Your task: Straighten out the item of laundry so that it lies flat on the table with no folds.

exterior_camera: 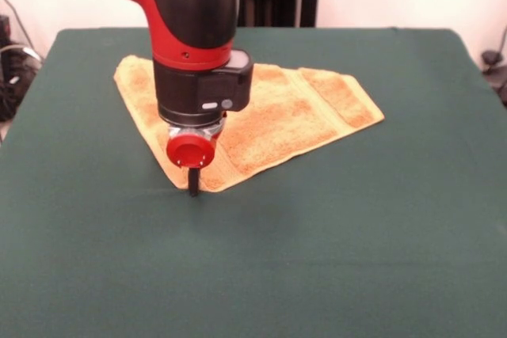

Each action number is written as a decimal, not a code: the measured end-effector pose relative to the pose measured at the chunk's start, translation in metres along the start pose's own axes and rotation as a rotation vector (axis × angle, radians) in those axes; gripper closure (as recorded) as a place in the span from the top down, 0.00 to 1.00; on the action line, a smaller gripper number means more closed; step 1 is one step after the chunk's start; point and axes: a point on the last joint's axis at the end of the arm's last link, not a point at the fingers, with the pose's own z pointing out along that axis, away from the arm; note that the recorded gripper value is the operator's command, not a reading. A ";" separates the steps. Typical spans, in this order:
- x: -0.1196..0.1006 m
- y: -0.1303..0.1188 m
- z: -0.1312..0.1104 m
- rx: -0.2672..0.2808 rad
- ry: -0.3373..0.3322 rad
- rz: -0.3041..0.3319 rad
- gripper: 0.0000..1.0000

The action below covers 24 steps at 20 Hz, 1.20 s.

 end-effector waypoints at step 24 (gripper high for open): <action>-0.012 0.029 0.003 0.185 0.109 -0.147 0.00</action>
